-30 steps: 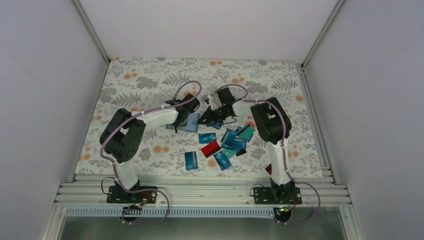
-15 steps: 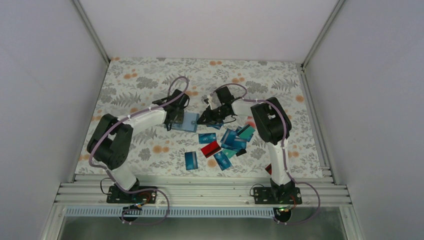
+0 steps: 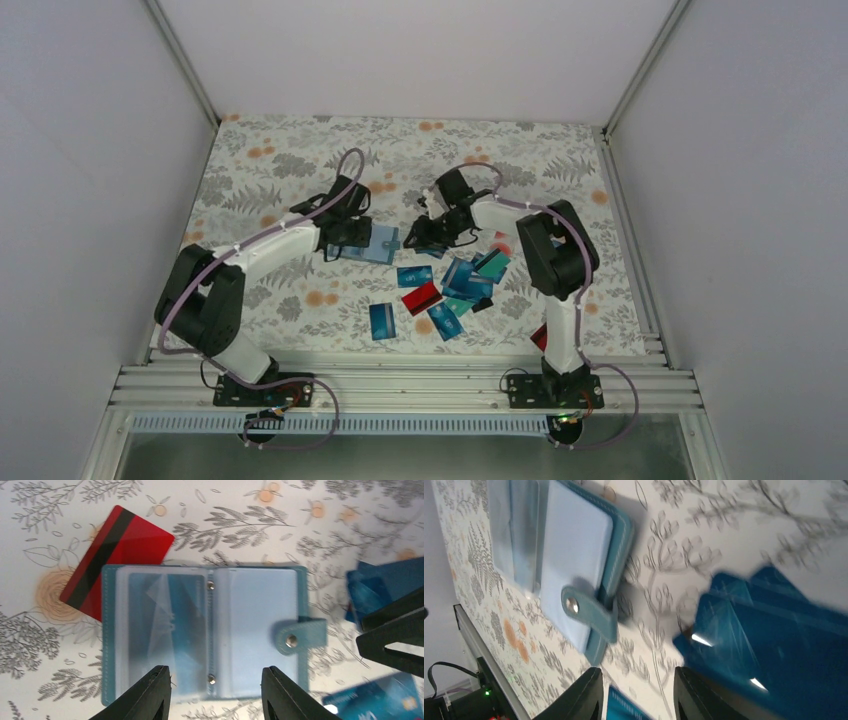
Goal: Put the credit cards into the card holder
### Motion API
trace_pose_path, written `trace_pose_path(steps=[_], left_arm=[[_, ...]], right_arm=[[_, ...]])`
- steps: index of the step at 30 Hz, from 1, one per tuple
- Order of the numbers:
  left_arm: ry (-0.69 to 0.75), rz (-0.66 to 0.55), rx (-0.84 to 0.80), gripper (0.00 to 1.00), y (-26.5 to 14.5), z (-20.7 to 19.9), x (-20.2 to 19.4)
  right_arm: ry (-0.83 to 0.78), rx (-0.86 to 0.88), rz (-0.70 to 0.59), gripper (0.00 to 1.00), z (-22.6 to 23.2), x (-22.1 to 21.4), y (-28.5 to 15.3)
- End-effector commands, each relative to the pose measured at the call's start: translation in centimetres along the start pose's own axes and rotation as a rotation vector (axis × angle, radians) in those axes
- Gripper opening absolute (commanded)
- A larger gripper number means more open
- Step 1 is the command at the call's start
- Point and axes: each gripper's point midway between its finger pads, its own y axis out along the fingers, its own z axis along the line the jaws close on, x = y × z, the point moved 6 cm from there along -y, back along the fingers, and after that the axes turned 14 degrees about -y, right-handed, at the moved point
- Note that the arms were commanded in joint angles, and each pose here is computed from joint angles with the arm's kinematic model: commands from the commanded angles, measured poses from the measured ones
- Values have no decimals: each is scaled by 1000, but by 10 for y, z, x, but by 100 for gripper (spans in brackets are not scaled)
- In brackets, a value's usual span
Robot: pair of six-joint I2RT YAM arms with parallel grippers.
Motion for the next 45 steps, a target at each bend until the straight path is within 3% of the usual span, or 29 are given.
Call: trace_pose_path(steps=[1, 10, 16, 27, 45], left_arm=[[17, 34, -142, 46, -17, -7, -11], [100, 170, -329, 46, -28, -22, -64], [121, 251, -252, 46, -4, -22, -100], [122, 357, -167, 43, 15, -5, -152], [162, 421, -141, 42, -5, -3, -209]], right_arm=[[17, -96, -5, 37, 12, -19, -29], [67, -158, -13, 45, 40, -93, -54], [96, -166, 22, 46, 50, -139, -51], [72, -169, 42, 46, 68, -161, -48], [63, -144, 36, 45, 80, -180, -50]])
